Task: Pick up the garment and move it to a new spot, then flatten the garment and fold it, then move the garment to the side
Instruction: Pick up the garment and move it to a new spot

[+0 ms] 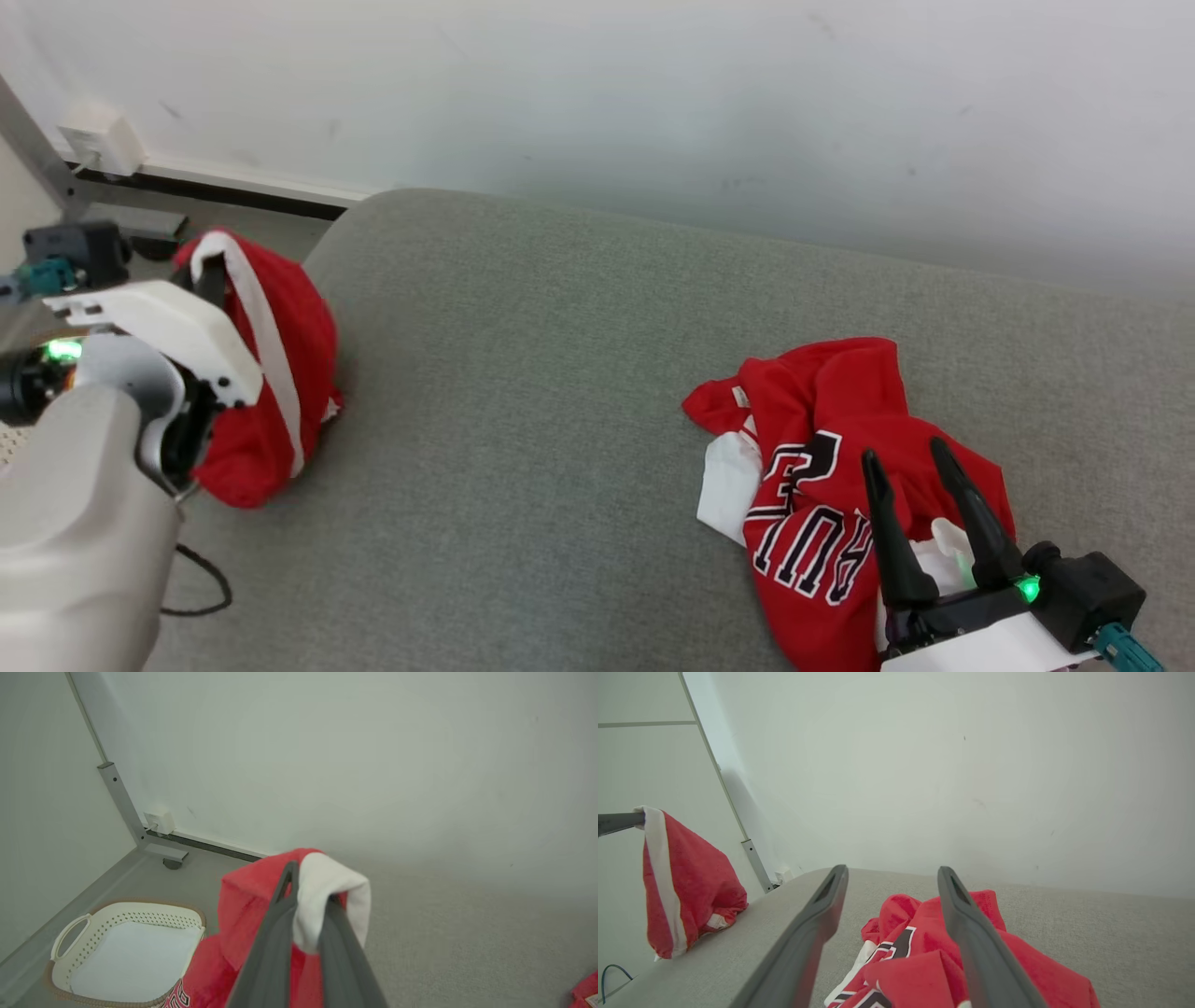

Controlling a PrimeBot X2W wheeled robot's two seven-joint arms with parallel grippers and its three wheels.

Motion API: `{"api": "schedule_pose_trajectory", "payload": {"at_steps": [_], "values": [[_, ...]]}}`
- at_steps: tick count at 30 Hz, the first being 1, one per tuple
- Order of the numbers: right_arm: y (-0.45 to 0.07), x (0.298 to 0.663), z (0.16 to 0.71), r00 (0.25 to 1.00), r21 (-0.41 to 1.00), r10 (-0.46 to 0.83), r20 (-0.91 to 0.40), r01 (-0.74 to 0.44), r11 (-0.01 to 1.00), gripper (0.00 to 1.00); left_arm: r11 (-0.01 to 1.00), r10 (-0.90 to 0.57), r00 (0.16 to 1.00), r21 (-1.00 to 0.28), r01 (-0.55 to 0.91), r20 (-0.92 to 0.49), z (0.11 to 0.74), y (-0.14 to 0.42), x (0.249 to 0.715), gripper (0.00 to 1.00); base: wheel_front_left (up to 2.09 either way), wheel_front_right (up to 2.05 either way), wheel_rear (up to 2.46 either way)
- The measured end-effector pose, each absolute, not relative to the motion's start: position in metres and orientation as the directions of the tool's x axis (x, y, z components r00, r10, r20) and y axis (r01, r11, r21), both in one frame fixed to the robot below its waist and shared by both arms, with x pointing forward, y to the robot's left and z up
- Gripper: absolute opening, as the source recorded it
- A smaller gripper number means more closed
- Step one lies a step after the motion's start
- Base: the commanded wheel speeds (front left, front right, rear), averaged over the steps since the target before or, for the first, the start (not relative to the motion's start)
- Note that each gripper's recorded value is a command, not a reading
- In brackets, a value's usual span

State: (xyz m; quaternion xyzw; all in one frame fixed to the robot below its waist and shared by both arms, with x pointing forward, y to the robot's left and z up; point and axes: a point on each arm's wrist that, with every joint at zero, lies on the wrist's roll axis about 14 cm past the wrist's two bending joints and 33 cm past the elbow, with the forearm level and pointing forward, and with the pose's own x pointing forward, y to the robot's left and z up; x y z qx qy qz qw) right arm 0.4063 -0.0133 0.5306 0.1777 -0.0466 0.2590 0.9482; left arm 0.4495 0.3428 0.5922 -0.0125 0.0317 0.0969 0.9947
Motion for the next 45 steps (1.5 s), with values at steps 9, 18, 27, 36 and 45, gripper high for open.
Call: {"api": "schedule_pose_trajectory", "payload": {"at_steps": [9,18,27,36,45], "values": [[-0.041,0.414,0.521,0.901,0.322,0.406,0.155,-0.435,0.841,1.00,0.991,0.094,0.907,-0.050,-0.126,-0.410,0.483,0.303,0.457,1.00,0.00,0.00,0.00],[-0.056,0.411,0.523,0.917,0.321,0.369,0.154,-0.400,0.859,1.00,0.994,0.093,0.872,0.001,-0.105,-0.481,0.477,0.307,0.456,1.00,0.00,0.00,0.00],[-0.062,0.402,0.541,0.915,0.297,0.353,0.197,-0.399,0.868,1.00,0.998,0.051,0.849,0.045,-0.032,-0.526,0.503,0.302,0.446,1.00,0.00,0.00,0.00],[-0.062,0.390,0.553,0.907,0.272,0.356,0.225,-0.409,0.871,1.00,0.997,0.022,0.769,0.074,0.033,-0.638,0.517,0.311,0.411,1.00,0.00,0.00,0.00],[-0.073,0.384,0.559,0.911,0.254,0.333,0.243,-0.391,0.884,1.00,0.993,-0.058,0.921,0.075,0.094,-0.386,0.573,0.280,0.429,1.00,0.00,0.00,0.00]]}}
